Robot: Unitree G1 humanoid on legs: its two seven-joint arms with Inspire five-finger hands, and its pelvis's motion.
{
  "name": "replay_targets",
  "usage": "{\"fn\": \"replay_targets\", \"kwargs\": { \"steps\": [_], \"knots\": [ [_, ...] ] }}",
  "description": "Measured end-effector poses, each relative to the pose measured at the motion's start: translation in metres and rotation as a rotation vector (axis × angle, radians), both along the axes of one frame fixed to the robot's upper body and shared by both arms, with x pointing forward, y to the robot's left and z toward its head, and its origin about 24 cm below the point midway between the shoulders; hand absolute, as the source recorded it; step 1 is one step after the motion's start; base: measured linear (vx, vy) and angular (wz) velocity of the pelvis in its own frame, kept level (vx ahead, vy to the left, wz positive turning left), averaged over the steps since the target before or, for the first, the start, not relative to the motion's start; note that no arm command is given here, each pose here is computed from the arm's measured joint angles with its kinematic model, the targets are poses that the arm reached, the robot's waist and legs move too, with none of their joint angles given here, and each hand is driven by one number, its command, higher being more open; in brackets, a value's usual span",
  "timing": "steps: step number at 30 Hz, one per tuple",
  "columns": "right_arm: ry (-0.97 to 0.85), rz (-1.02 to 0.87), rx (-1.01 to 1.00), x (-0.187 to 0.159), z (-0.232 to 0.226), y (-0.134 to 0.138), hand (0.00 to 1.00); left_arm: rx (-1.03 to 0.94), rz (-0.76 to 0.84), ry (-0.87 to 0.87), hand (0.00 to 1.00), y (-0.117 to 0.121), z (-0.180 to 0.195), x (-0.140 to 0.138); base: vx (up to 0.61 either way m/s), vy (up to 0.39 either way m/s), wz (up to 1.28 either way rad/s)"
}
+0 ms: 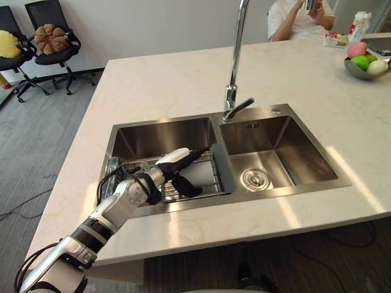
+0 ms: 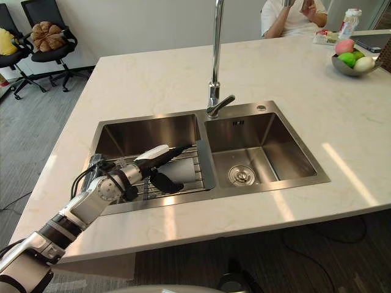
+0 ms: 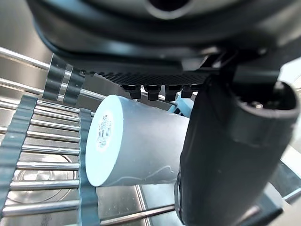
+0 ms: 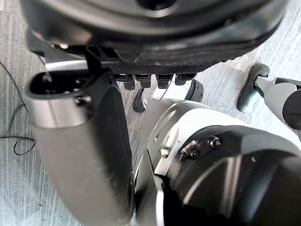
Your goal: Walk over to the sink, pick up the cup, carry it to the dishwasher, place the cup inside the dishwasher, then close the dishwasher door
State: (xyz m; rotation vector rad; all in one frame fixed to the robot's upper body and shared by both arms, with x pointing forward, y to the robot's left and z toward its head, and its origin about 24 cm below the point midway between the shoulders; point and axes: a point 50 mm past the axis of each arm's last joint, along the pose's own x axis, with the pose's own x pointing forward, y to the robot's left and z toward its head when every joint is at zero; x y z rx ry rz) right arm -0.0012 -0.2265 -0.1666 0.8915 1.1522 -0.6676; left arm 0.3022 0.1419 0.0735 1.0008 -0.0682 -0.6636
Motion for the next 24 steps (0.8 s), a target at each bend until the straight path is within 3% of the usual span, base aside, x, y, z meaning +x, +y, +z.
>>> {"fn": "replay_targets", "kwargs": {
  "steps": [17,18,24],
  "knots": [
    [0.021,0.057,-0.027,0.002,0.0,0.001,1.0,0.1,-0.039,0.033,1.0,-0.003,-0.011,0.001,-0.01,-0.008,-0.03],
    [0.021,0.065,-0.031,0.002,0.0,0.0,1.0,0.104,-0.038,0.038,0.0,-0.003,-0.011,0.001,-0.03,-0.017,0.0],
    [0.014,0.08,-0.035,0.006,0.0,-0.001,1.0,0.139,-0.034,0.061,0.0,-0.002,-0.01,0.008,0.0,0.0,0.0]
  ]
}}
